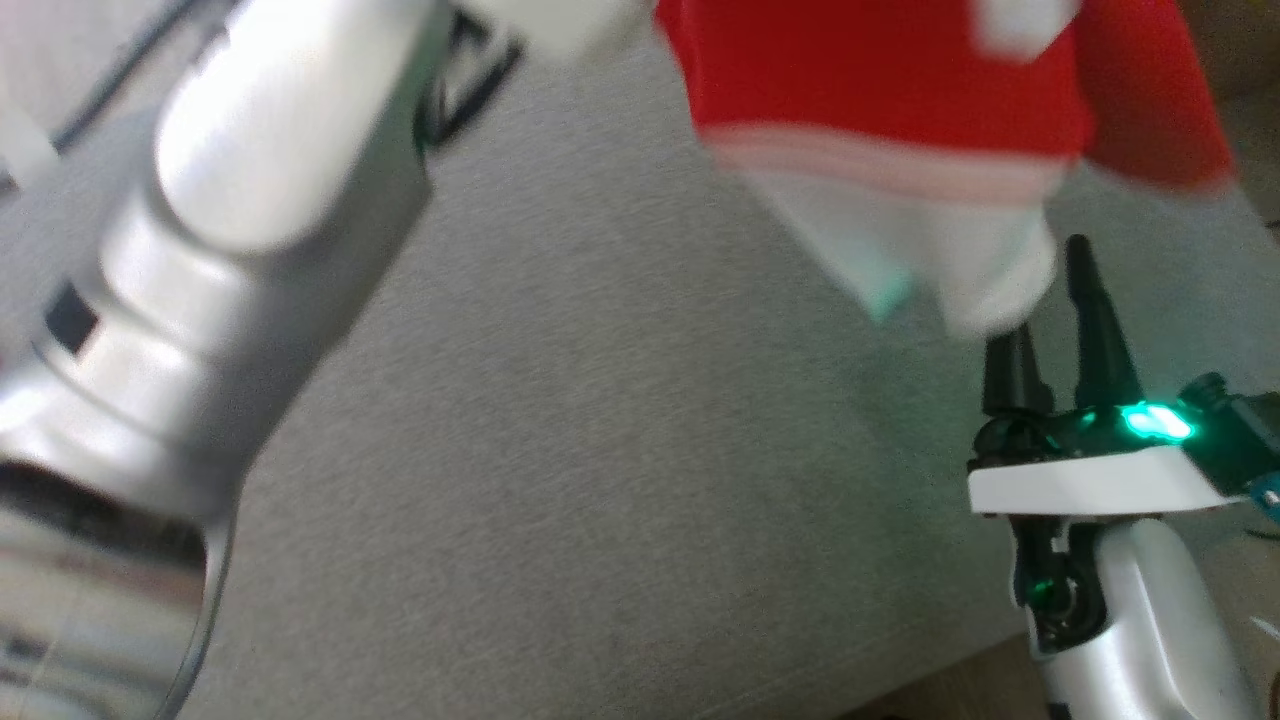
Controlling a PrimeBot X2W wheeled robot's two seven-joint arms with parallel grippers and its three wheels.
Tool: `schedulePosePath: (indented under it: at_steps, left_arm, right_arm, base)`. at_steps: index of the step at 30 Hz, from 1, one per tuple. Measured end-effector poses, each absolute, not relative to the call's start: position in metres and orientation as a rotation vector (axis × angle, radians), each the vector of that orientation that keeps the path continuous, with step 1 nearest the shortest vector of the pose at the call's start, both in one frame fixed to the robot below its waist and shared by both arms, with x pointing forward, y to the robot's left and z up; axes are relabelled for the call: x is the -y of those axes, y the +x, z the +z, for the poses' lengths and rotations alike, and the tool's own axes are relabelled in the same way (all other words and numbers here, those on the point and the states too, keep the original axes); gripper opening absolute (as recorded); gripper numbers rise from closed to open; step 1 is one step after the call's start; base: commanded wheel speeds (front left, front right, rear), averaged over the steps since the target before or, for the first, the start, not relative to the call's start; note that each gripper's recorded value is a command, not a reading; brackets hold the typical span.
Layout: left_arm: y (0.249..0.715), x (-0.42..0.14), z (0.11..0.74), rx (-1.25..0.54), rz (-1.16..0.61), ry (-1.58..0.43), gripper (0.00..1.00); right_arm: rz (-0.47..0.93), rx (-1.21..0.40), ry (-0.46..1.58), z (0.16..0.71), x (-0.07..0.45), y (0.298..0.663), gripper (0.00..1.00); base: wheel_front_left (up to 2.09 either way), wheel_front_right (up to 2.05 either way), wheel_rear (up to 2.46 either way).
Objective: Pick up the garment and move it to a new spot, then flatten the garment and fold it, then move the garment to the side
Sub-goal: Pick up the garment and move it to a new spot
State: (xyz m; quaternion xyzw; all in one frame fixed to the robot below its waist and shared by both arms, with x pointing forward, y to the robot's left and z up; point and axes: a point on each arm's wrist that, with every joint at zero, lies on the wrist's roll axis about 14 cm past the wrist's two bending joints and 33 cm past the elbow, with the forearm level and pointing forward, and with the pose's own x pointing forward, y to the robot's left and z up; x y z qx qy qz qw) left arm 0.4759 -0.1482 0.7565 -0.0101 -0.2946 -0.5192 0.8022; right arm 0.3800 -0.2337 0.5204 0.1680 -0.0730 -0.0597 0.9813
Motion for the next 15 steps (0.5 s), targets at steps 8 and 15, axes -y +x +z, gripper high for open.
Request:
schedulePosePath:
  at_steps: [8, 15]
  left_arm:
    - [0.481, 0.071, 0.557, 0.152, -1.121, 0.206, 0.0]
    - [0.472, -0.017, 0.471, -0.087, -1.018, 0.374, 0.0]
  right_arm:
    - [-0.071, 0.106, 0.346, 0.505, 0.216, 0.404, 1.0]
    - [0.027, 0.06, 0.335, 0.49, 0.182, 0.423, 1.0]
  base:
    - [0.0, 0.0, 0.0]
    - [0.0, 0.0, 0.0]
